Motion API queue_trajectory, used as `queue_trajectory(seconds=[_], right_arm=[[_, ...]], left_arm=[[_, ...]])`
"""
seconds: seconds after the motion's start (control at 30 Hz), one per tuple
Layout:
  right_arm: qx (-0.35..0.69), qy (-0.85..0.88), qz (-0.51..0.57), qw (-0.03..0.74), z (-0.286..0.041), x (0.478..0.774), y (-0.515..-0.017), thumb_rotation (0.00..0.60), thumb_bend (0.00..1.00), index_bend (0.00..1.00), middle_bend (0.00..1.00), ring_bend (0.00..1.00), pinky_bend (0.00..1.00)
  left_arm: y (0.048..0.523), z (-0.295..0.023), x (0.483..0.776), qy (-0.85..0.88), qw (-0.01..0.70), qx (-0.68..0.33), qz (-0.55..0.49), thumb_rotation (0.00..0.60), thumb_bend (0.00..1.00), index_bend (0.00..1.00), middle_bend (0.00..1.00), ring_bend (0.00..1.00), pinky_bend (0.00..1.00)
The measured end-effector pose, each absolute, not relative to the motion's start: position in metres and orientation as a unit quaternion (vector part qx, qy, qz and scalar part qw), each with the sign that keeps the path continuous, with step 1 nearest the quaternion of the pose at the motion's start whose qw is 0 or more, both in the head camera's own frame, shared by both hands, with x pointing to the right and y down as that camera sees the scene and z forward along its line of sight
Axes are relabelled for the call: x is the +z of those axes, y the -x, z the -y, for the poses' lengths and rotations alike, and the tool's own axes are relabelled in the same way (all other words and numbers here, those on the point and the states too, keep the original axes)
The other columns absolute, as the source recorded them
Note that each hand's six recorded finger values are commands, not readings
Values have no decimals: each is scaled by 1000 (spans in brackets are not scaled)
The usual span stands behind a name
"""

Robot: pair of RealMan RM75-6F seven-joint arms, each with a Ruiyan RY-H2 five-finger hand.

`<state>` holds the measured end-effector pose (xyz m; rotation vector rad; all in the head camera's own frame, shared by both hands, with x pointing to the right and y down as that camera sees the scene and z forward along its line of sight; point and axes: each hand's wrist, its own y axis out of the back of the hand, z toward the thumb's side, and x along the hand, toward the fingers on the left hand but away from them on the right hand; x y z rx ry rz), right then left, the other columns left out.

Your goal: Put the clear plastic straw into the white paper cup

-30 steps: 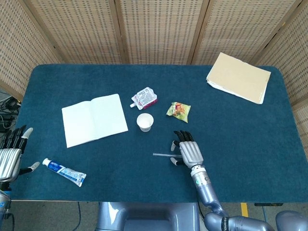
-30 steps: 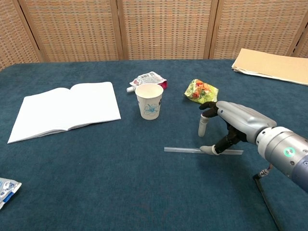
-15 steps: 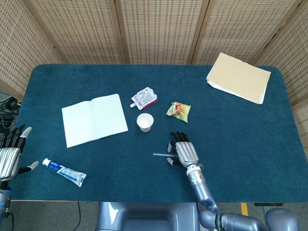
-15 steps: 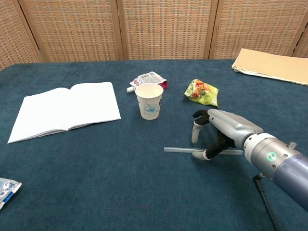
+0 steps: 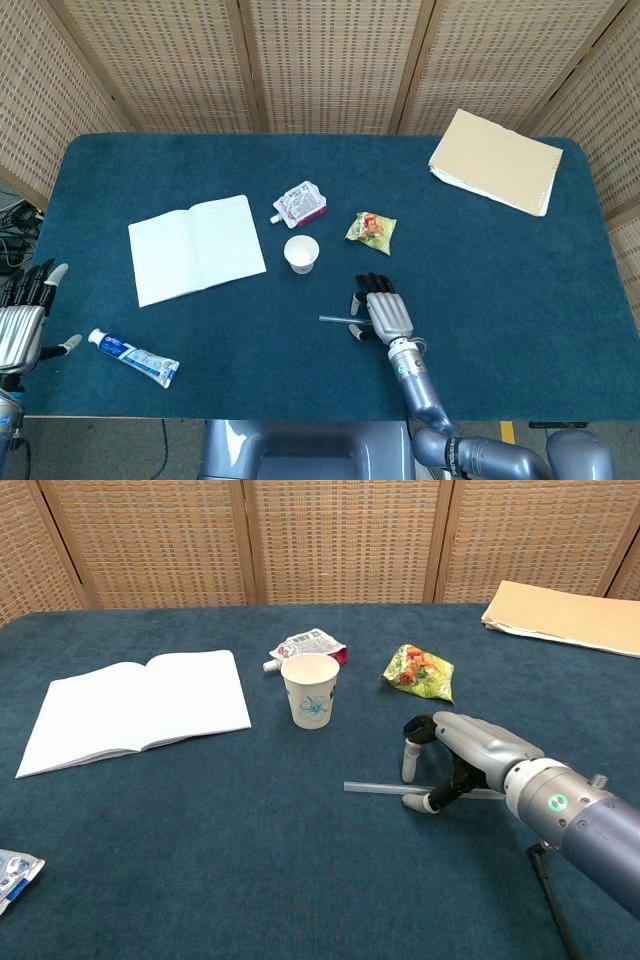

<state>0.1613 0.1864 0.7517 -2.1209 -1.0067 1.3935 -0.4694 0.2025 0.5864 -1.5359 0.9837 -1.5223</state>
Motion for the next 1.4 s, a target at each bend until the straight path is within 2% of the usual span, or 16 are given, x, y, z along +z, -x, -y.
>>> queue_trajectory(seconds=[0.3,0.63,0.93,1.13,1.4], right_arm=[[504,759,360,200,-189,753,-163,600,538,600,224,0,24],[500,761,361,204,-186,748,-164,600,540,601,224,0,24],[480,763,384,201,-169,731,-166,600,540,601,224,0,15],[425,779,437,144,-147,713,-166,600,538,600,224,0,0],[270,786,555,-33,-95,681,-163,600,537,603,228,0,0]], left_arm=[[469,-203,585,600,374,-593,-386,600,49,0,0,0,0],[469,-203,586,601,372,-593,-386,600,49,0,0,0,0],[470,-203,589,603,366,-596,-383,600,48,0,0,0,0],[474,-202,593,602,358,-602,-384,600,49,0,0,0,0],[479,-197,598,596,350,-610,-387,600,48,0,0,0,0]])
